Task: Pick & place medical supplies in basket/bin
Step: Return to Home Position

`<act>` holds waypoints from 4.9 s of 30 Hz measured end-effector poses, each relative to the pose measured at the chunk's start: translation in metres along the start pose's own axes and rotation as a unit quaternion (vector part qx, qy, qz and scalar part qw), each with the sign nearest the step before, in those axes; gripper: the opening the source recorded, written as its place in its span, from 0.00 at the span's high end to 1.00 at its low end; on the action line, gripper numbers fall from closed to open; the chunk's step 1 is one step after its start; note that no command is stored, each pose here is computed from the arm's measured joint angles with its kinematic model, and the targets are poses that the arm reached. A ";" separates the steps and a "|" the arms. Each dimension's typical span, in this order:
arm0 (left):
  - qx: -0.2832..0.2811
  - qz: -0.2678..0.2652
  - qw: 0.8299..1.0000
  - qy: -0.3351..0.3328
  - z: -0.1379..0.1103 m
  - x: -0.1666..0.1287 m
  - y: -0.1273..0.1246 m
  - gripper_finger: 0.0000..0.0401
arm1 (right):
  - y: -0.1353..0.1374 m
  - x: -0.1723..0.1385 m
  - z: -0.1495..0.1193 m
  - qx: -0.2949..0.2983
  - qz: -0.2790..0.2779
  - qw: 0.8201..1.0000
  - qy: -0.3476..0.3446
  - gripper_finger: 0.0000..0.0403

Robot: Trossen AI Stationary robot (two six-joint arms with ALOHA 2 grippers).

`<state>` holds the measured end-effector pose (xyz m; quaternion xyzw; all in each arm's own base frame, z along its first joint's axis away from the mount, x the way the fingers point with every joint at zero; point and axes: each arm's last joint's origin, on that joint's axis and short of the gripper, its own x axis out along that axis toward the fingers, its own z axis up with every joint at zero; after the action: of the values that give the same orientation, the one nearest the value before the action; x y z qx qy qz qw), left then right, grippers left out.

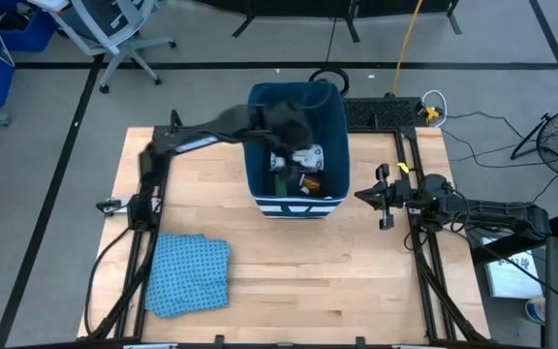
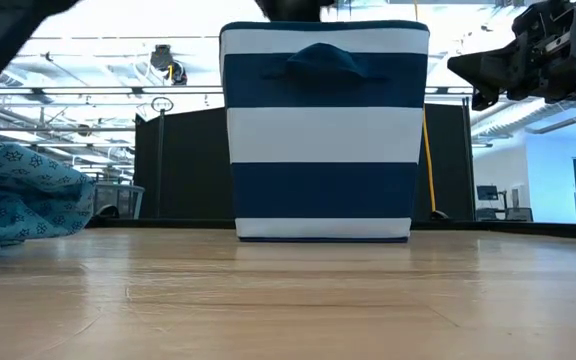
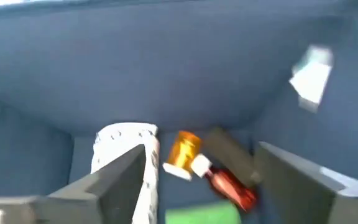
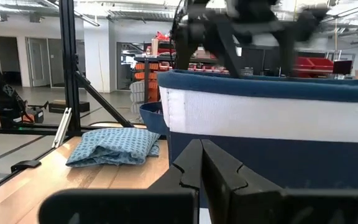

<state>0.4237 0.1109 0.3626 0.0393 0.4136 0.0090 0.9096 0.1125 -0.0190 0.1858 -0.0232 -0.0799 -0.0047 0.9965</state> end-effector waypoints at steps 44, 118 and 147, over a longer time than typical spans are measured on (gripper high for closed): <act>-0.012 0.012 0.891 -0.454 -0.345 -0.066 -0.107 1.00 | 0.000 0.000 0.009 0.039 0.003 0.998 -0.047 1.00; -0.088 -0.002 0.928 -0.363 -0.358 -0.051 -0.107 0.84 | 0.000 -0.002 -0.019 0.136 -0.024 0.986 0.097 1.00; -0.087 -0.002 0.928 -0.363 -0.358 -0.052 -0.107 0.84 | 0.000 -0.002 -0.019 0.136 -0.025 0.986 0.097 1.00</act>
<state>0.1185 0.0248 0.1585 -0.0407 0.0524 0.0282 0.9974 0.1137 -0.0201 0.1664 0.1155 0.0170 -0.0205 0.9929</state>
